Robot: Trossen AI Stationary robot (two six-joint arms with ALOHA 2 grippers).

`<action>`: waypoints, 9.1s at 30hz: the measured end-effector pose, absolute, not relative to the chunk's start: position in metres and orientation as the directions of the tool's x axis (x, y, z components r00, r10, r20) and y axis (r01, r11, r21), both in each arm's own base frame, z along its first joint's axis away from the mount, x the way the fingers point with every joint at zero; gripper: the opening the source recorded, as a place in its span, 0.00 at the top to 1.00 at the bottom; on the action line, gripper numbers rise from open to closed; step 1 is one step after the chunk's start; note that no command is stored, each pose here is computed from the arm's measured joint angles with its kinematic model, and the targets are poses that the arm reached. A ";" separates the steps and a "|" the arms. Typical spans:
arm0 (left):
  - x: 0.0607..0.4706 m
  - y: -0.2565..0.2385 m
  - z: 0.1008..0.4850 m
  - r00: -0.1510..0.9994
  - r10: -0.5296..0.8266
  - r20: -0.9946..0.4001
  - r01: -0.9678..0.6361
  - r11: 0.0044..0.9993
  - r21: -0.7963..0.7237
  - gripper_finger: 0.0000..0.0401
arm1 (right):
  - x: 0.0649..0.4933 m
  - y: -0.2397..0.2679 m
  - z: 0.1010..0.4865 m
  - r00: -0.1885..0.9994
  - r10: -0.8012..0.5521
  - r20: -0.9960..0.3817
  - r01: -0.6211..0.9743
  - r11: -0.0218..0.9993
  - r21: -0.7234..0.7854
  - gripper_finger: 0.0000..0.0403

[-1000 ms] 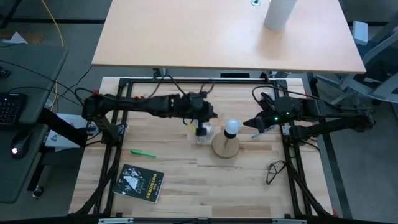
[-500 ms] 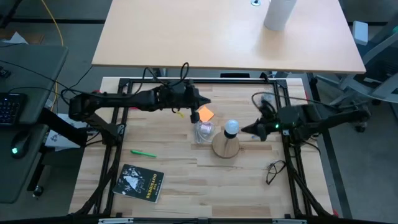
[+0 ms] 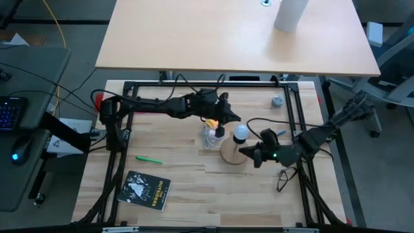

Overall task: Screw lightbulb
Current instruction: Remove the white lightbulb from the lamp

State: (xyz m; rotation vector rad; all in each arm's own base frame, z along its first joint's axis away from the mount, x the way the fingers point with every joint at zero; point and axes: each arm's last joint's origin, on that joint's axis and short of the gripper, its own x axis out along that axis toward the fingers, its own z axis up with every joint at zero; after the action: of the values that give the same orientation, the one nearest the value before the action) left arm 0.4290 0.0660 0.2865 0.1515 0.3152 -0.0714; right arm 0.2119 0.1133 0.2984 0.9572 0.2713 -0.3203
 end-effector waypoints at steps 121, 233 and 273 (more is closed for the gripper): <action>0.420 0.054 0.301 0.767 -0.465 -0.443 0.408 0.885 -0.223 1.00 | 0.184 0.094 0.302 0.848 -0.388 -0.360 0.526 0.542 0.655 1.00; 0.238 -0.024 0.172 0.782 -0.134 -0.608 -0.225 0.849 -0.478 1.00 | 0.146 0.073 0.122 0.581 -0.031 -0.814 0.813 0.077 0.577 1.00; 0.234 0.019 0.270 0.939 0.225 -0.259 -0.250 0.966 -0.065 1.00 | 0.268 0.085 0.290 0.950 -0.059 -0.306 0.259 0.695 0.671 1.00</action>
State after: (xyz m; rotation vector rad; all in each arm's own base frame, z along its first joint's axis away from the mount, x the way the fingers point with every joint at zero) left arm 0.2340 0.0188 0.2703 -0.0975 0.2526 0.2430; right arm 0.2679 0.0851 0.2896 0.7848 0.2708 -0.1803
